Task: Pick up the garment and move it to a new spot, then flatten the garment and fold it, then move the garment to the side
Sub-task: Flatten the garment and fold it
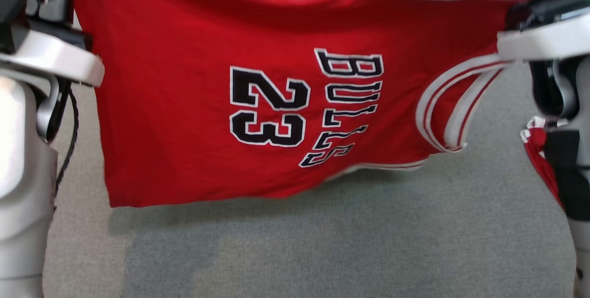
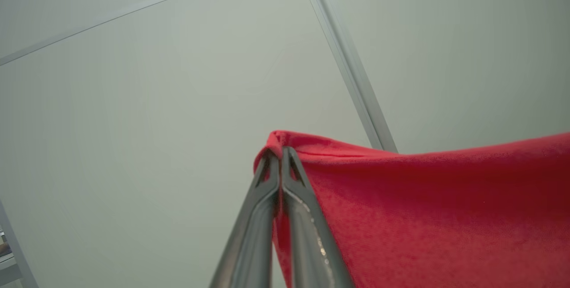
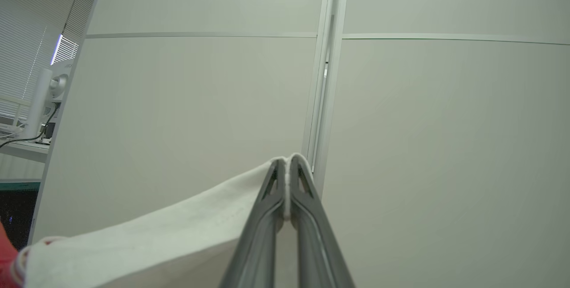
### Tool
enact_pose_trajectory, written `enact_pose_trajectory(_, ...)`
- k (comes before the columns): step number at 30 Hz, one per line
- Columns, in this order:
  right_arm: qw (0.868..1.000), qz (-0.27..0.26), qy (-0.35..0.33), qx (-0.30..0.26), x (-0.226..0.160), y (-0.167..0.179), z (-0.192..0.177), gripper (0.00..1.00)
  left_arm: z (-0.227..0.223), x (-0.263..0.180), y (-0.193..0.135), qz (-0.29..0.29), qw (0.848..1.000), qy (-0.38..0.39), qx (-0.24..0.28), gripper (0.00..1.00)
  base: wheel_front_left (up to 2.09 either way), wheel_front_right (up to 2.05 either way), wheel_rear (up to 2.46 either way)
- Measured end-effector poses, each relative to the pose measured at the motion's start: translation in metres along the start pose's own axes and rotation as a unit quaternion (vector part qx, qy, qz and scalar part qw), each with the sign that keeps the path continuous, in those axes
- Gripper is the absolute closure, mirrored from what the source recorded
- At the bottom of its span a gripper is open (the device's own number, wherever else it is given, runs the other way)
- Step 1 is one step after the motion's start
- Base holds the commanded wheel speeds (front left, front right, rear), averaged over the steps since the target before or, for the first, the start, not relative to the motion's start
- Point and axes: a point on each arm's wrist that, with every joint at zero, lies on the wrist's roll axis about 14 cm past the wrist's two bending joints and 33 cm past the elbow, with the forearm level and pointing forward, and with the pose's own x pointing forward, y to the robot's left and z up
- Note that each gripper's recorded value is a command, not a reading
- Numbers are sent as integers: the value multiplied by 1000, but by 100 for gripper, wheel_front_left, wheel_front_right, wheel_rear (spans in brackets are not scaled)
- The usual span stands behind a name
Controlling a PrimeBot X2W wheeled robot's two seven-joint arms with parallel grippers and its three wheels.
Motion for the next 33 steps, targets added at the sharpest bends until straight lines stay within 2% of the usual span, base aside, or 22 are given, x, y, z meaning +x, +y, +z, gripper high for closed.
enact_pose_trajectory(8, 999, 3, 22, -31, 49, -17, -49, 100, -63, 43, -16, -24, 999, 48, -10, 100, 0, 0, 0)
enact_pose_trajectory(16, 997, -26, 5, -79, 112, -51, -79, 100, -110, 102, -4, -6, 999, 53, -3, 100, 0, 0, 0)
enact_pose_trajectory(21, 995, -45, -6, -87, 129, -64, -98, 100, -130, 122, -1, 5, 999, 45, 1, 100, 0, 0, 0)
enact_pose_trajectory(23, 995, -52, -4, -82, 126, -67, -108, 100, -140, 121, -4, 5, 999, 49, -2, 100, 0, 0, 0)
enact_pose_trajectory(26, 996, -51, 30, -72, 107, -65, -144, 100, -179, 100, -19, 2, 996, 91, -20, 100, 0, 0, 0)
enact_pose_trajectory(33, 989, -56, 135, -14, 20, -50, -220, 100, -256, 9, -70, -1, 972, 214, -99, 100, 0, 0, 0)
